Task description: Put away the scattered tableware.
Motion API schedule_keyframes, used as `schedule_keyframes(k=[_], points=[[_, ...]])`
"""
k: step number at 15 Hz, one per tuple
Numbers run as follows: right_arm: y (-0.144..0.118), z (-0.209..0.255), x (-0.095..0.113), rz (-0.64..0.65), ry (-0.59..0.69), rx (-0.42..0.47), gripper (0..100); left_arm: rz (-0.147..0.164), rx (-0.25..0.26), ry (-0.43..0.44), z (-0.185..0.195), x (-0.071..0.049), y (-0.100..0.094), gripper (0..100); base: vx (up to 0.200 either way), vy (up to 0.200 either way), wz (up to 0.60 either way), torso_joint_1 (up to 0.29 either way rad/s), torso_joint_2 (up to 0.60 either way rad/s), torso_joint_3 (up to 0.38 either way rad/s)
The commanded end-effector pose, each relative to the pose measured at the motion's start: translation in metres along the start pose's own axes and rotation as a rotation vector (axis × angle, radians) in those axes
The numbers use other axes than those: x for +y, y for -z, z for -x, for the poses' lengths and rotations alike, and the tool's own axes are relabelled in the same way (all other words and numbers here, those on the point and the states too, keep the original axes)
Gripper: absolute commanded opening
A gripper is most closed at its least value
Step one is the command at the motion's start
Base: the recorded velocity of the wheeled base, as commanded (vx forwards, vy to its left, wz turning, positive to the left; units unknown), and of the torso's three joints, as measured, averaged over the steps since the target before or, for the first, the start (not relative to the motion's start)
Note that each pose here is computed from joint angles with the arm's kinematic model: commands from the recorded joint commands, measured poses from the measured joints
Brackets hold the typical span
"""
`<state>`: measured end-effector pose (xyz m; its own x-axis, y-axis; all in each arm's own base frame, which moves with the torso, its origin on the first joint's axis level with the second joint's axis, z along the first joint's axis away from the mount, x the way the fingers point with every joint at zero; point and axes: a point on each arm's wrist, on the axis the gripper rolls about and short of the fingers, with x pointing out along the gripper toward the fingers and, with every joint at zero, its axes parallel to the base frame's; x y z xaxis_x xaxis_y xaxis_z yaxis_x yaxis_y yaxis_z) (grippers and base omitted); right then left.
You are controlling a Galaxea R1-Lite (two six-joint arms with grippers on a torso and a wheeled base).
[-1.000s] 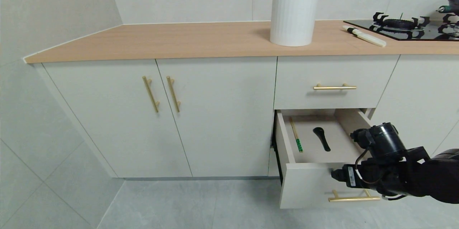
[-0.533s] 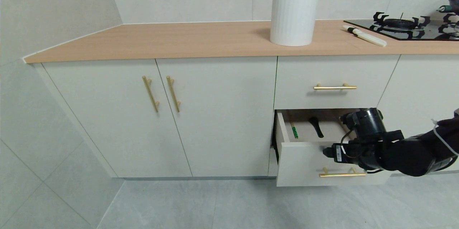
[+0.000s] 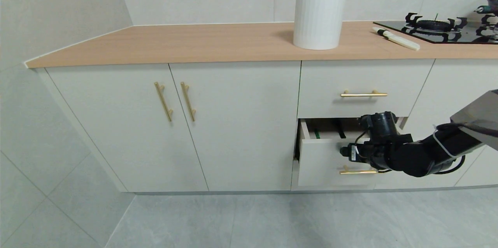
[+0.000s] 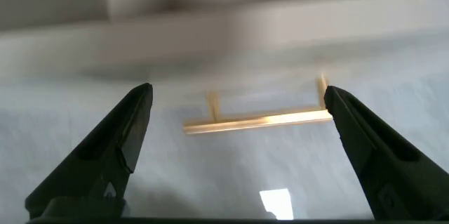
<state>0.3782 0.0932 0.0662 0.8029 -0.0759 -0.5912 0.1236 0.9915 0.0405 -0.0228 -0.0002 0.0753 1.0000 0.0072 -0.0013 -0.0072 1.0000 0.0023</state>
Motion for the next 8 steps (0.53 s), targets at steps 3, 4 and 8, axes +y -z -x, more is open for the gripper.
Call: schedule_keyframes(k=[3,4,8], points=[[0.008,-0.027,-0.005,-0.036,0.05,-0.089,100,0.001,0.0,-0.002,0.0,0.0,0.0,100,0.0,0.0,0.0,0.0,0.0,0.0],[0.009,-0.03,-0.004,-0.04,0.055,-0.112,100,0.001,0.0,-0.002,0.0,0.0,0.0,100,0.0,0.0,0.0,0.0,0.0,0.0],[0.01,-0.042,-0.003,-0.062,0.076,-0.177,100,0.001,0.0,0.0,0.0,0.0,0.0,100,0.0,0.0,0.0,0.0,0.0,0.0]])
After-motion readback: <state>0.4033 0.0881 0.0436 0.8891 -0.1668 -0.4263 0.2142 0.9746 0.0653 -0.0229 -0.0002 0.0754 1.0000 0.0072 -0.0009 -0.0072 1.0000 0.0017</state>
